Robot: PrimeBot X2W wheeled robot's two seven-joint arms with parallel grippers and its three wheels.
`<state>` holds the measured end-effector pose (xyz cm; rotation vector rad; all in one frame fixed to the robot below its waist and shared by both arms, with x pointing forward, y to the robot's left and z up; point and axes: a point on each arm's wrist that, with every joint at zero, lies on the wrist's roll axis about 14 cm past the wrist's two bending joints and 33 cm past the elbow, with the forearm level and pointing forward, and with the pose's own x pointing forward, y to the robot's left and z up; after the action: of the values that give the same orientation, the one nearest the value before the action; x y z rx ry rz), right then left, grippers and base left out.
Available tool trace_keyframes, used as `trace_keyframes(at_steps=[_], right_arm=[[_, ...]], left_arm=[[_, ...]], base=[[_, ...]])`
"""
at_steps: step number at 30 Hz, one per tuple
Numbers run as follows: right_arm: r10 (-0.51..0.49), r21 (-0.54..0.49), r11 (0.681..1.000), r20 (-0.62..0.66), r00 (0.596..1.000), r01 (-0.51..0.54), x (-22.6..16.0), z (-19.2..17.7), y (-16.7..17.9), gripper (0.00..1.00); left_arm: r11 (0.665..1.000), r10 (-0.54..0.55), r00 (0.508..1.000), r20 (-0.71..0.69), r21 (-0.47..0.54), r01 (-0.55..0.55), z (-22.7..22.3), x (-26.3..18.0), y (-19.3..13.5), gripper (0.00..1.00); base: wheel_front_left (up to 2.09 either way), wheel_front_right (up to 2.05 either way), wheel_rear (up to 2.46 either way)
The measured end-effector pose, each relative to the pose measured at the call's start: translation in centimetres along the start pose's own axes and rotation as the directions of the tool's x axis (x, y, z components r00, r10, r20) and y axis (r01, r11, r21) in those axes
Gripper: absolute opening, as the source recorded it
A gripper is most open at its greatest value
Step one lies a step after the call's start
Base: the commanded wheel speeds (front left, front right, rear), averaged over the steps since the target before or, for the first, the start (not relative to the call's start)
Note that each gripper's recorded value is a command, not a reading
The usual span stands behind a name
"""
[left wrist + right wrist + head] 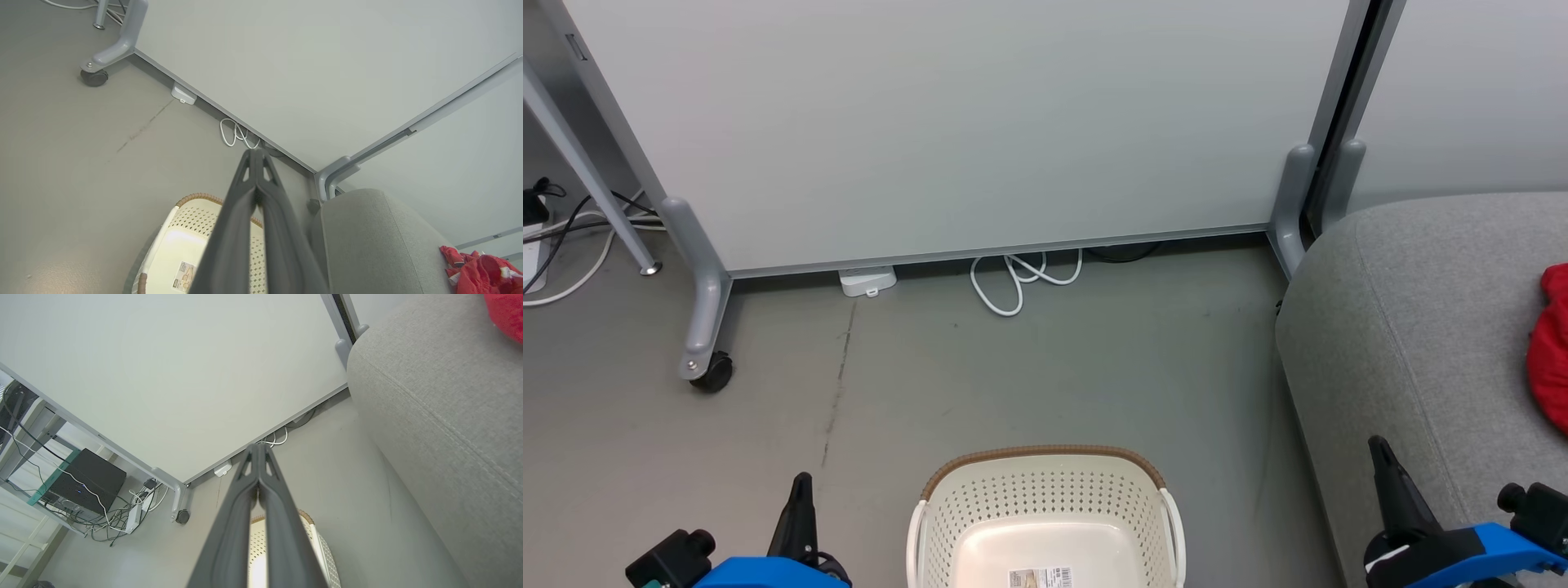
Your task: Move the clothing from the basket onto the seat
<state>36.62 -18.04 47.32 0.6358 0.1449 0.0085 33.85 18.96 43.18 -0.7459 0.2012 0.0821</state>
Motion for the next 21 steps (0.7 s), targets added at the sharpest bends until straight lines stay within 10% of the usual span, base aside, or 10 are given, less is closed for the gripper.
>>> trace_keyframes(at_steps=[21], right_arm=[[0.01,0.277,0.961,0.03,1.0,-0.018,0.6,1.0,0.2,0.0]], left_arm=[[0.969,-0.008,0.999,0.036,-0.245,0.017,1.9,1.1,-0.8,0.0]], base=[[0.0,0.0,0.0]])
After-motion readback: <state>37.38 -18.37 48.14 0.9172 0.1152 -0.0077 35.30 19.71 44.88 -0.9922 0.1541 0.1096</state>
